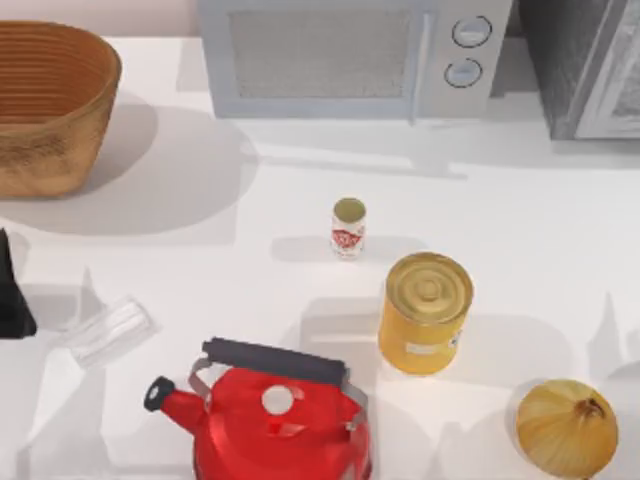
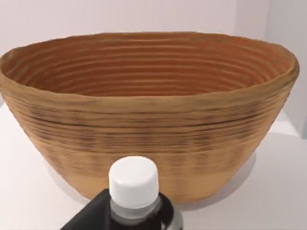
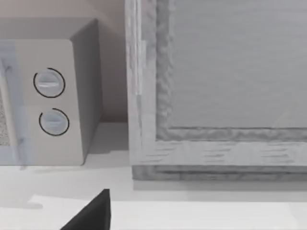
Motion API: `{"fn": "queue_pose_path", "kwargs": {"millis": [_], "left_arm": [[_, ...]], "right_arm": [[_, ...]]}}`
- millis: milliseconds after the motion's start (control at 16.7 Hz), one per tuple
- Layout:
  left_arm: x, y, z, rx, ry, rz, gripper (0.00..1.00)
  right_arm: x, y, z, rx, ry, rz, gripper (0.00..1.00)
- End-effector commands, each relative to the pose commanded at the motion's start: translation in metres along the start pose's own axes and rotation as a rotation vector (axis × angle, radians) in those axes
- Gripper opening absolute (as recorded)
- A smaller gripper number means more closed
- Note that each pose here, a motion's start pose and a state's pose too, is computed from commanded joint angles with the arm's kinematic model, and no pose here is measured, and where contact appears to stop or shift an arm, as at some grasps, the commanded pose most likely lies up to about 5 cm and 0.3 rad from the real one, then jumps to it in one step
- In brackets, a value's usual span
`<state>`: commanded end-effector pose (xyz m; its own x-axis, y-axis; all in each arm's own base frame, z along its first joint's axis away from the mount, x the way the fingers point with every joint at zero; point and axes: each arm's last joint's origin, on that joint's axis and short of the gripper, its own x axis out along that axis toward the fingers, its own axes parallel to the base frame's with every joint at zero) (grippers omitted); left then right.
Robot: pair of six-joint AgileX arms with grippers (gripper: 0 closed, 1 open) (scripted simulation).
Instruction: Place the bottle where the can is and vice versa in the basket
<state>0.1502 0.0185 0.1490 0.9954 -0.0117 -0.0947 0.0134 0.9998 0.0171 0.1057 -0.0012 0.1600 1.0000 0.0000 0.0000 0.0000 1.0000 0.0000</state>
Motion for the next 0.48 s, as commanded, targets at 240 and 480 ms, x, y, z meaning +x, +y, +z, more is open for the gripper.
{"fn": "queue_pose_path", "kwargs": {"millis": [240,480], "left_arm": [[0.017,0.014,-0.016,-0.001,0.038,-0.004,1.00],[0.028,0.028,-0.036,-0.007,0.073,-0.007,1.00]], "right_arm": [[0.000,0.000,0.000,0.000,0.000,0.000,1.00],[0.000,0.000,0.000,0.000,0.000,0.000,1.00]]}}
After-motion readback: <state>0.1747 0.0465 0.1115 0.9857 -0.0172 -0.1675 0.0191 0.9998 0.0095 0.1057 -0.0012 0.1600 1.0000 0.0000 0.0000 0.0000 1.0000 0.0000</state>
